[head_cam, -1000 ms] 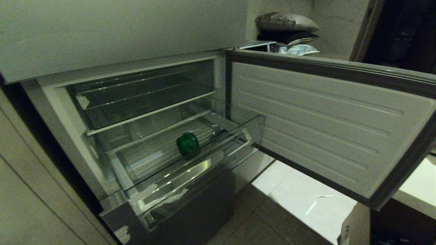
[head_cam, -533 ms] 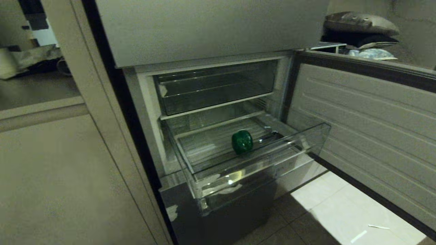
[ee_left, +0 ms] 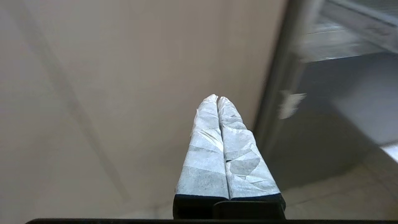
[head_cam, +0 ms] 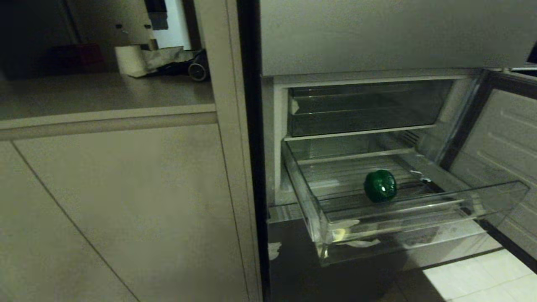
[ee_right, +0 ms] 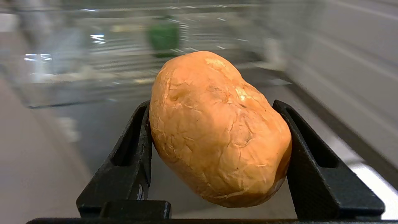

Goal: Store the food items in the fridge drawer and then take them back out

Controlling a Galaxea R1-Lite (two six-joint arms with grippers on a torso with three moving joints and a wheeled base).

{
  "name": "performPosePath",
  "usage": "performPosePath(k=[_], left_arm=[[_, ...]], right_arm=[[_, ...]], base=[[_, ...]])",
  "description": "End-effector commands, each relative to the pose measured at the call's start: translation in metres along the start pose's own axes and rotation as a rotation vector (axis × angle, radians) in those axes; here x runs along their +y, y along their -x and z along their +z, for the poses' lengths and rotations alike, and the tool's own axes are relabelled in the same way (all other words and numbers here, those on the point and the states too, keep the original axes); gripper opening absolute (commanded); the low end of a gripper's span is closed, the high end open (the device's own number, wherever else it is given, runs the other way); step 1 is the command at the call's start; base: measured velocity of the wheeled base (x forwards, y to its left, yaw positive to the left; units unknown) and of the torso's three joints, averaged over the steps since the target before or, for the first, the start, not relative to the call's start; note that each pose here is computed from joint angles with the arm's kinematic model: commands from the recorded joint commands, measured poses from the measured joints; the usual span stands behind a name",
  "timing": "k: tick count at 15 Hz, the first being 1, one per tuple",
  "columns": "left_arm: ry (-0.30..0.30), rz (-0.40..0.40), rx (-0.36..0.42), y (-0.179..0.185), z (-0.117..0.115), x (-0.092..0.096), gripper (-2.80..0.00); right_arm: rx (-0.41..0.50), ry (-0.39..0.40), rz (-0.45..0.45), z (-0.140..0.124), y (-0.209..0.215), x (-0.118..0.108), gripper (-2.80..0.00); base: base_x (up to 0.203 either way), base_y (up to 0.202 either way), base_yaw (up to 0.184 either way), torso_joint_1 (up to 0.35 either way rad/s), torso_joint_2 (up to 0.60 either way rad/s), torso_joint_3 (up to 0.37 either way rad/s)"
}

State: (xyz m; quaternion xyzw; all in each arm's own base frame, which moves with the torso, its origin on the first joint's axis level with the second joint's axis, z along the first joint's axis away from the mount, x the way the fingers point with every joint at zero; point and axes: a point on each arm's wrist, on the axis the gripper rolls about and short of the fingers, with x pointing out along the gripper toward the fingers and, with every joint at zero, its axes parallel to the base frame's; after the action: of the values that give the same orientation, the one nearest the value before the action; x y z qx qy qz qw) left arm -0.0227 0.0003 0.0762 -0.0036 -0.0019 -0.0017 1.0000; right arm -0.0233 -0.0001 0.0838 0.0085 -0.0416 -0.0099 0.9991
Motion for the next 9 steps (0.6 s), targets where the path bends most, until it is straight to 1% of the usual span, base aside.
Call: performPosePath(k=[1, 3, 4, 6, 9], left_arm=[[0.000, 0.000, -0.001, 0.000, 0.000, 0.000, -2.80], [0.000, 0.000, -0.001, 0.000, 0.000, 0.000, -2.80], [0.000, 0.000, -0.001, 0.000, 0.000, 0.000, -2.80], [0.000, 0.000, -0.001, 0.000, 0.000, 0.000, -2.80], [0.000, 0.000, -0.001, 0.000, 0.000, 0.000, -2.80]], right_arm=[[0.028, 0.002, -0.001, -0.008, -0.002, 0.000, -2.80], [0.029, 0.014, 0.007, -0.009, -0.002, 0.000, -2.80], [0.033, 0.037, 0.014, -0.008, -0.002, 0.000, -2.80], [0.038, 0.096, 0.022, -0.002, -0.007, 0.000, -2.80], [0.076, 0.117, 0.056, 0.021, -0.022, 0.002, -2.80]], base=[[0.002, -0.008, 0.171, 0.002, 0.00, 0.002], [0.000, -0.006, 0.137, 0.001, 0.00, 0.005], [-0.002, -0.003, 0.067, 0.002, 0.00, 0.000], [0.000, 0.000, 0.000, 0.000, 0.00, 0.000], [0.000, 0.000, 0.000, 0.000, 0.00, 0.000]])
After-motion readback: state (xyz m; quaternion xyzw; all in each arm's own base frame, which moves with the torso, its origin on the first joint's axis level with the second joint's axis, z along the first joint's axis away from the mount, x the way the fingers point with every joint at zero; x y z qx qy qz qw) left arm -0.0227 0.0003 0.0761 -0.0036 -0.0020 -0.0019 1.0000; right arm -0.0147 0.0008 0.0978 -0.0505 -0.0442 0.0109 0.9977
